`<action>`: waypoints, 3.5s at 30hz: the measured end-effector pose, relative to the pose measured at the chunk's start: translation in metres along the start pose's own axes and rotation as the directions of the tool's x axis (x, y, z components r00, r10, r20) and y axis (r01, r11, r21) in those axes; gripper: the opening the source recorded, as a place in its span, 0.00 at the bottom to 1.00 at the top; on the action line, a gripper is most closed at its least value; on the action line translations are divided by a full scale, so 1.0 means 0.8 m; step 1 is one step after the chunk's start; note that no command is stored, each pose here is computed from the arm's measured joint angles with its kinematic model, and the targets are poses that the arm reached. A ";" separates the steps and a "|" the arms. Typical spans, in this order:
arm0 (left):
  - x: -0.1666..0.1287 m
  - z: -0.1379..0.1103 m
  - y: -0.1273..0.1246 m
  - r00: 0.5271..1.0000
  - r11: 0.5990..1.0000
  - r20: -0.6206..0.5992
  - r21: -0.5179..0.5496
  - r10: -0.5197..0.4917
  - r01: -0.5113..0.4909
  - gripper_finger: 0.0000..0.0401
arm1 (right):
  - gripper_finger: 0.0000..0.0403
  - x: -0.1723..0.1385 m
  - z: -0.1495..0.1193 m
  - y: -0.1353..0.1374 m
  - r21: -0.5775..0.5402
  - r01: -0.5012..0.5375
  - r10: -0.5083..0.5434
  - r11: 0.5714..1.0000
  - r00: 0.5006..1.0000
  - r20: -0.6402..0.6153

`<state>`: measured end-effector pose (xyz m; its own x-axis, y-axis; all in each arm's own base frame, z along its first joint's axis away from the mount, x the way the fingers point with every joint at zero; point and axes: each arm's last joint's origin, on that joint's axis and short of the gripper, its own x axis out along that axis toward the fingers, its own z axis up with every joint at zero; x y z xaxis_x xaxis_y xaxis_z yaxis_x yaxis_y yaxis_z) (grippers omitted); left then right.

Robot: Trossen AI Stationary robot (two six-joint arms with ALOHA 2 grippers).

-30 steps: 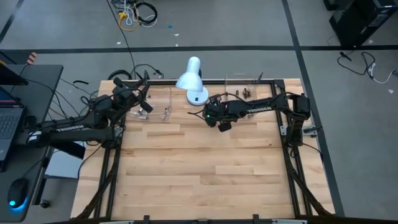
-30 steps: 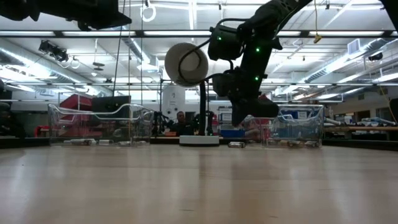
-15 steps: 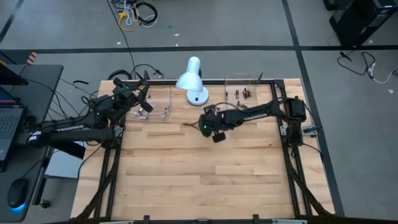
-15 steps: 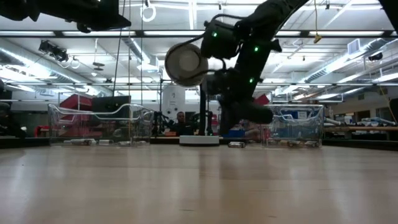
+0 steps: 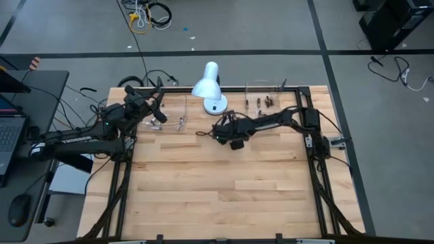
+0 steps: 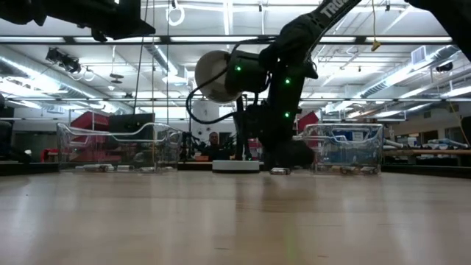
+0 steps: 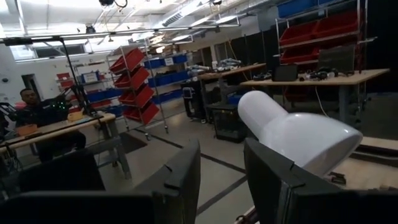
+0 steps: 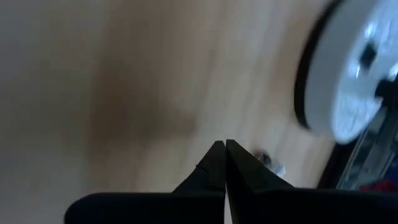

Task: Sort batteries
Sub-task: Put the silver battery in the transparent bin

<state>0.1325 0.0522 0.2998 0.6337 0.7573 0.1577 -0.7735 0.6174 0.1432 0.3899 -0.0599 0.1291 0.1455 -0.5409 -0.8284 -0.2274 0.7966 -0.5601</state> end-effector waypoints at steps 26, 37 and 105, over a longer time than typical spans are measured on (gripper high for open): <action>0.000 -0.003 -0.001 1.000 1.000 -0.023 0.016 -0.003 0.003 0.30 | 0.00 0.036 -0.045 -0.060 0.214 0.061 -0.023 0.975 0.984 -0.175; 0.000 -0.006 -0.001 0.999 1.000 -0.043 0.028 -0.007 0.009 0.30 | 0.00 0.046 -0.052 -0.071 0.275 -0.029 0.064 0.961 0.991 -0.120; -0.051 -0.056 -0.105 0.685 0.775 -0.492 0.033 -0.537 0.631 0.05 | 0.37 -0.032 0.062 0.058 0.454 -0.421 0.084 0.785 0.799 0.596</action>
<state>0.1712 -0.0216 0.2375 0.8443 0.2918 -0.4495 -0.1990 0.9495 0.2426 0.4235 0.0044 0.1241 0.6708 -0.2044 -0.7129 0.1977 0.9758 -0.0938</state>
